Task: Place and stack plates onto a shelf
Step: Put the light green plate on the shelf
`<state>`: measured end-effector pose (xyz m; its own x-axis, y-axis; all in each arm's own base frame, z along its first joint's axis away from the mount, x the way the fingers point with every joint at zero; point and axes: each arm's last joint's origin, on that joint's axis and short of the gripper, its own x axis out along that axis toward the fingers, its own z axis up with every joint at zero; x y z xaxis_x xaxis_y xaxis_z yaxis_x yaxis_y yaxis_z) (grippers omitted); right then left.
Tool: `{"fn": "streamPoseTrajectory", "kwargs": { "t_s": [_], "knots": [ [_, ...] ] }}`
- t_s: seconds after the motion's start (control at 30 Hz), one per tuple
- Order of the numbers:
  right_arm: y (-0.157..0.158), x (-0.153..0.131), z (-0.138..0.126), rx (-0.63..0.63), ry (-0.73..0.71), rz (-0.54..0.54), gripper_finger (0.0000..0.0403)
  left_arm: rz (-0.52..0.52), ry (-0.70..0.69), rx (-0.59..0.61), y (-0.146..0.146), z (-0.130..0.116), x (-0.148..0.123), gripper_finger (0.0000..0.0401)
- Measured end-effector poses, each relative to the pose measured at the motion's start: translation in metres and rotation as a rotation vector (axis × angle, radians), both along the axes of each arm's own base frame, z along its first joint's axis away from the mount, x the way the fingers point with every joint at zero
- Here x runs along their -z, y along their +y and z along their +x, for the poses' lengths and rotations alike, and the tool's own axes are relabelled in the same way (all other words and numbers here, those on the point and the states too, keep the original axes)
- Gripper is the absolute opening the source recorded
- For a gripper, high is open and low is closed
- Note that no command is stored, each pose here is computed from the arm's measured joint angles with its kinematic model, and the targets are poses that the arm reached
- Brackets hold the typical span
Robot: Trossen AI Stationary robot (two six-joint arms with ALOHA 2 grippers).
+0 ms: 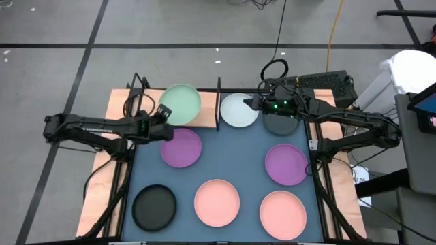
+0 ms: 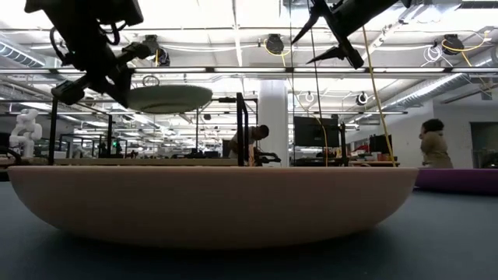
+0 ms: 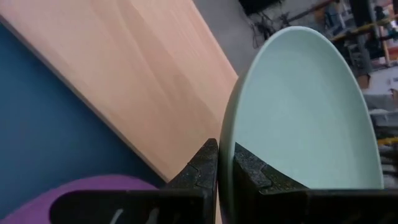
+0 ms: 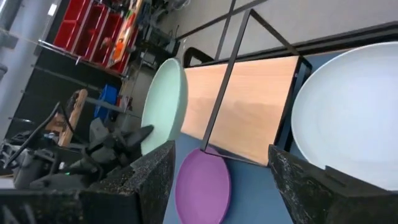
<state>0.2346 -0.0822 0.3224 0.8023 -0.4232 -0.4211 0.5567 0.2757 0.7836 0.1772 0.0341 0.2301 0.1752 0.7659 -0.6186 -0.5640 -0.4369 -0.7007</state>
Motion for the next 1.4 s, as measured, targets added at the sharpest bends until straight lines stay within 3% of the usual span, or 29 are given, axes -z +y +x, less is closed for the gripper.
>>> {"fn": "streamPoseTrajectory", "kwargs": {
  "t_s": [0.63,1.17,1.4],
  "knots": [
    [0.001,0.0,0.0,-0.022,-0.004,0.011,0.0238,-0.133,0.356,-0.094,0.027,-0.002,0.032,0.0024],
    [0.001,0.0,0.0,-0.044,0.019,-0.034,0.0238,-0.238,0.529,-0.11,0.034,-0.017,0.034,0.0024],
    [0.001,0.0,0.0,-0.045,0.02,-0.035,0.0238,-0.259,0.571,-0.07,0.033,-0.018,0.034,0.0064]
  ]
}}
